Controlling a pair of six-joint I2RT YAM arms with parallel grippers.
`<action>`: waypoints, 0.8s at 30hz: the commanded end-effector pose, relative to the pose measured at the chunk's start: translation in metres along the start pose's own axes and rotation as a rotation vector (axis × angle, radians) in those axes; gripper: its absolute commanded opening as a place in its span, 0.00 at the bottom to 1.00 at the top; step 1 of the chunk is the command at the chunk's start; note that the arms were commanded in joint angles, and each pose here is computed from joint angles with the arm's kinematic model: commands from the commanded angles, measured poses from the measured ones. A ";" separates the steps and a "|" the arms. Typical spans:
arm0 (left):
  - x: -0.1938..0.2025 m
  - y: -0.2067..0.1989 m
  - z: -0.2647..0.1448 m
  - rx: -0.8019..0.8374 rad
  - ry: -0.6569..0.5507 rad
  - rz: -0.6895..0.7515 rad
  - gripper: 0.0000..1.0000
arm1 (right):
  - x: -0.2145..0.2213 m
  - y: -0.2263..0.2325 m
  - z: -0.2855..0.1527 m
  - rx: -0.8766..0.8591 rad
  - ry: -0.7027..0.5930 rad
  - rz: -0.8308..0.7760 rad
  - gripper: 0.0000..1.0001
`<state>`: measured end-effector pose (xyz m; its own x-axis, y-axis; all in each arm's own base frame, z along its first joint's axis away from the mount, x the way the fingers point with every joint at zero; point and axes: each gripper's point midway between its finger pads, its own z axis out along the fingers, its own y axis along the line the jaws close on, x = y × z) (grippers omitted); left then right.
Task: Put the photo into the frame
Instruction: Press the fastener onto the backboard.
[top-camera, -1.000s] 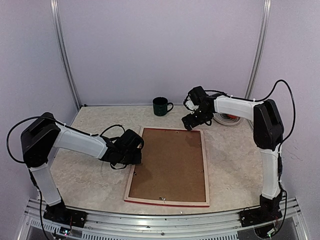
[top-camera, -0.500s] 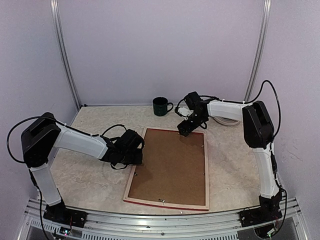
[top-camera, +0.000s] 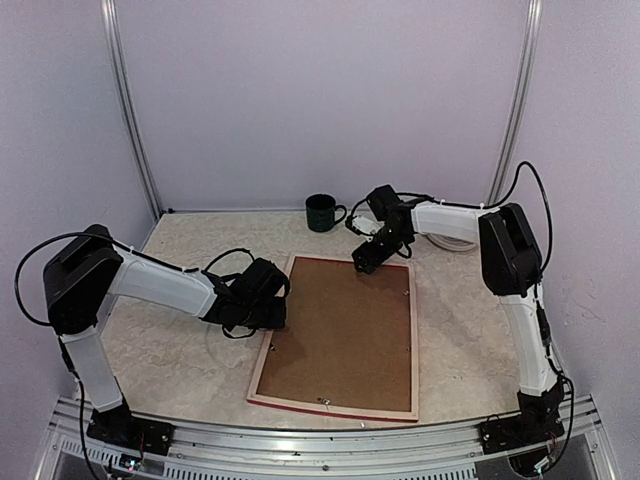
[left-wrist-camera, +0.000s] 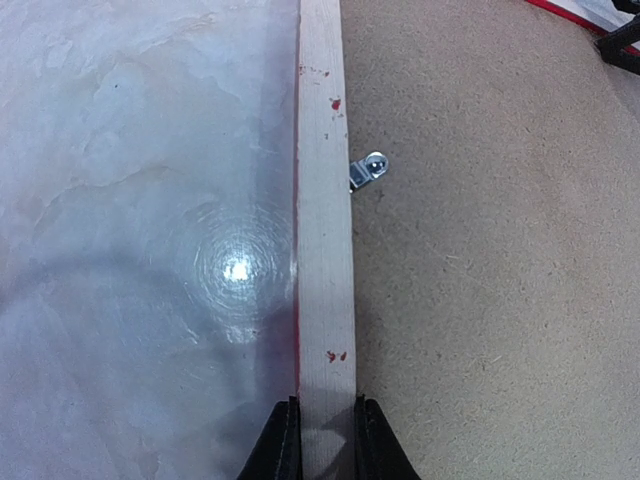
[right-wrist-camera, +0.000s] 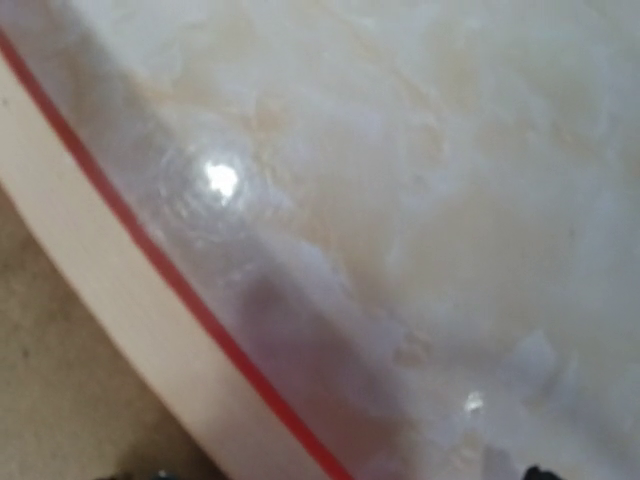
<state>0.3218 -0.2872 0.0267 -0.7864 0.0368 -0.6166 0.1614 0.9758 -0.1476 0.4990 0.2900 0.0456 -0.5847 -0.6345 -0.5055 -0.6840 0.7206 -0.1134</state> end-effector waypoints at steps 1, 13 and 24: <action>0.012 -0.013 0.003 0.043 0.046 0.019 0.11 | 0.000 -0.001 0.006 -0.036 -0.006 0.018 0.87; 0.014 -0.012 0.004 0.036 0.049 0.013 0.11 | -0.004 -0.012 -0.007 -0.083 -0.039 0.070 0.84; 0.017 -0.011 0.006 0.033 0.055 0.010 0.11 | 0.000 -0.013 0.002 -0.092 -0.025 0.083 0.80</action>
<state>0.3217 -0.2872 0.0264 -0.7868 0.0310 -0.6164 0.1555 0.9765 -0.1492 0.5040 0.2818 0.0453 -0.6200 -0.5790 -0.5295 -0.6796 0.7335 -0.0063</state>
